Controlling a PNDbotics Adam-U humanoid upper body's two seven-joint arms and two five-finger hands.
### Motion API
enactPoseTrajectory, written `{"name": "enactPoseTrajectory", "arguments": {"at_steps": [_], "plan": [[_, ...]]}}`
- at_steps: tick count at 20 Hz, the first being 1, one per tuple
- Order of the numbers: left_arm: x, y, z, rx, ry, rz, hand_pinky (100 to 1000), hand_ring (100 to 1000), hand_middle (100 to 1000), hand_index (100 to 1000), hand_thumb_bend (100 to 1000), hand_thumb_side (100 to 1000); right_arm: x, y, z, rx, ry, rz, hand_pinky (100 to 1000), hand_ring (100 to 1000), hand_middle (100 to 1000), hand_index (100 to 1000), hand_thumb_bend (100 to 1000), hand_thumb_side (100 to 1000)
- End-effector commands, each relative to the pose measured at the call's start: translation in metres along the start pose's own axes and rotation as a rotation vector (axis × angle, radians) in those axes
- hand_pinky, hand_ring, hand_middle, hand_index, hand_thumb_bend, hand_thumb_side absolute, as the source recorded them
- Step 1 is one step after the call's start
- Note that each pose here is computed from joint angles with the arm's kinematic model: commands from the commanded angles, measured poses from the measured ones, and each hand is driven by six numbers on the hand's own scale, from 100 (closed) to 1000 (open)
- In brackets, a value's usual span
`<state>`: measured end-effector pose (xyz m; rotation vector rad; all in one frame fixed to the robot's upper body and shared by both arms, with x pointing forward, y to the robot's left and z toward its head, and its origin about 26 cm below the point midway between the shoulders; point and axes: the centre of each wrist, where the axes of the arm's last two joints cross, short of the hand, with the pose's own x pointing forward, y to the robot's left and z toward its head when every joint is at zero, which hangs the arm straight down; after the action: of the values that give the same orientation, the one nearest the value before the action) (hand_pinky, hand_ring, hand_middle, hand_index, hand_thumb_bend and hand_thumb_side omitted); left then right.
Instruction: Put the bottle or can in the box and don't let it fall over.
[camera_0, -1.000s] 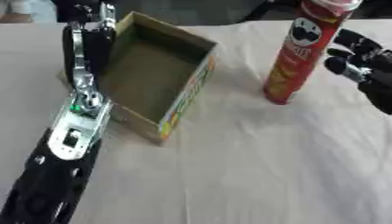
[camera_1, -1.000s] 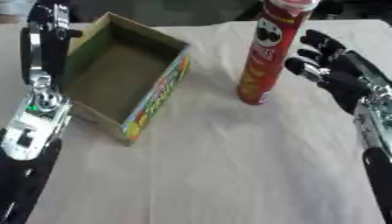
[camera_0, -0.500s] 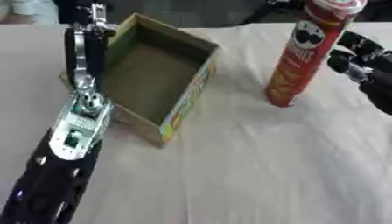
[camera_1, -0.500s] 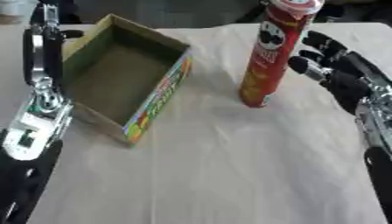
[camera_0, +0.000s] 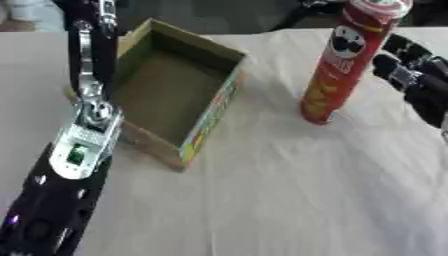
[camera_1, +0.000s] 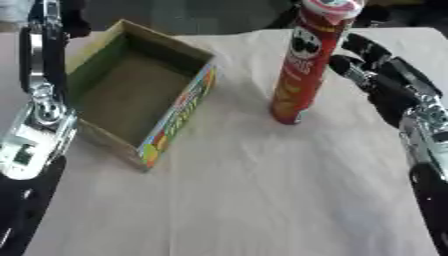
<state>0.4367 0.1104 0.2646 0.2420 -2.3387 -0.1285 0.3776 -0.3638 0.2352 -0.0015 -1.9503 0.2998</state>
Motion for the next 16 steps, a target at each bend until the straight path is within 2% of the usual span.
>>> {"name": "enactPoseTrajectory", "arguments": {"at_steps": [1,16], "plan": [[0.008,0.0088,-0.0102,-0.008,-0.031,-0.019,692,1000,891,658,323,1000,0.0135,-0.0114,-0.0014,-0.01,-0.02,0.026,1000,1000,1000,1000,575,375],[0.006,0.0173,-0.0194,-0.046,0.013,0.003,708,1000,890,657,231,1000,0.0134,-0.0159,-0.0077,0.005,-0.014,-0.002,1000,1000,1000,1000,529,381]]}}
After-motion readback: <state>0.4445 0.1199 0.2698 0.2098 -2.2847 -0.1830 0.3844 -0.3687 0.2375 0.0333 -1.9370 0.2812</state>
